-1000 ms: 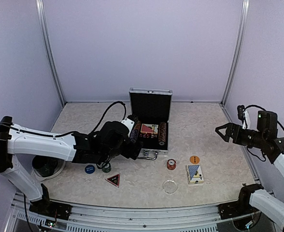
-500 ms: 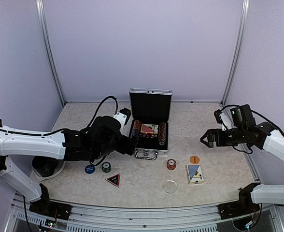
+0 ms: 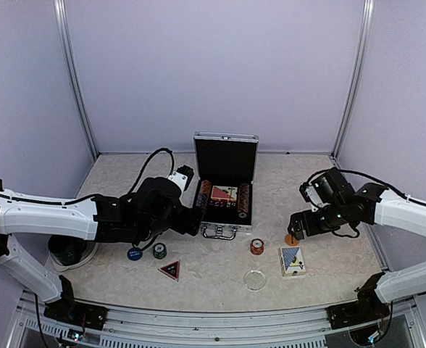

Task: Pack up texas hold em set
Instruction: Pick up the poker case from the center of the board.

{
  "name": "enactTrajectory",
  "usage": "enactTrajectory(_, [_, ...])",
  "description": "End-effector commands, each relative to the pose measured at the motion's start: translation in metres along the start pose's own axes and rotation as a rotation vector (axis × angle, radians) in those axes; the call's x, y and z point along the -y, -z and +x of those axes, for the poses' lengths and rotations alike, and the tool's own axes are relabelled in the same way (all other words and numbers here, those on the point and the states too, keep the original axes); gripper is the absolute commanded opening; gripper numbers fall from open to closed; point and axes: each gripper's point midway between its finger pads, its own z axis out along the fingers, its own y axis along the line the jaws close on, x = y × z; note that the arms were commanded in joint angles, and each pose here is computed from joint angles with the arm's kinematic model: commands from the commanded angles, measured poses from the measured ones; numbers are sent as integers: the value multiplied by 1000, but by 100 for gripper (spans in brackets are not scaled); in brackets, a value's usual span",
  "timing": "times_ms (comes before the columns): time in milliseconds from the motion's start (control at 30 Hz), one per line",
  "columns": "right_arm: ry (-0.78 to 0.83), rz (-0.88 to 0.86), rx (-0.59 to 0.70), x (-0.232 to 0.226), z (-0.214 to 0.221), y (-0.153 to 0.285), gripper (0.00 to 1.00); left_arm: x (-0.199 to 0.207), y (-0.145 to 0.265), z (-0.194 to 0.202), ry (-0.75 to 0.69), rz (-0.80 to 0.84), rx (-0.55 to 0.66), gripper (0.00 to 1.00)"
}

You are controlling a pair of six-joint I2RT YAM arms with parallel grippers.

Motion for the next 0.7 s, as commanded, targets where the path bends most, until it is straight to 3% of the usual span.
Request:
enactTrajectory(0, [-3, 57, -58, -1, 19, -18, 99, -5, 4, -1, 25, -3, 13, 99])
enactTrajectory(667, [15, 25, -243, -29, 72, -69, 99, -6, -5, 21, 22, -1, -16, 99])
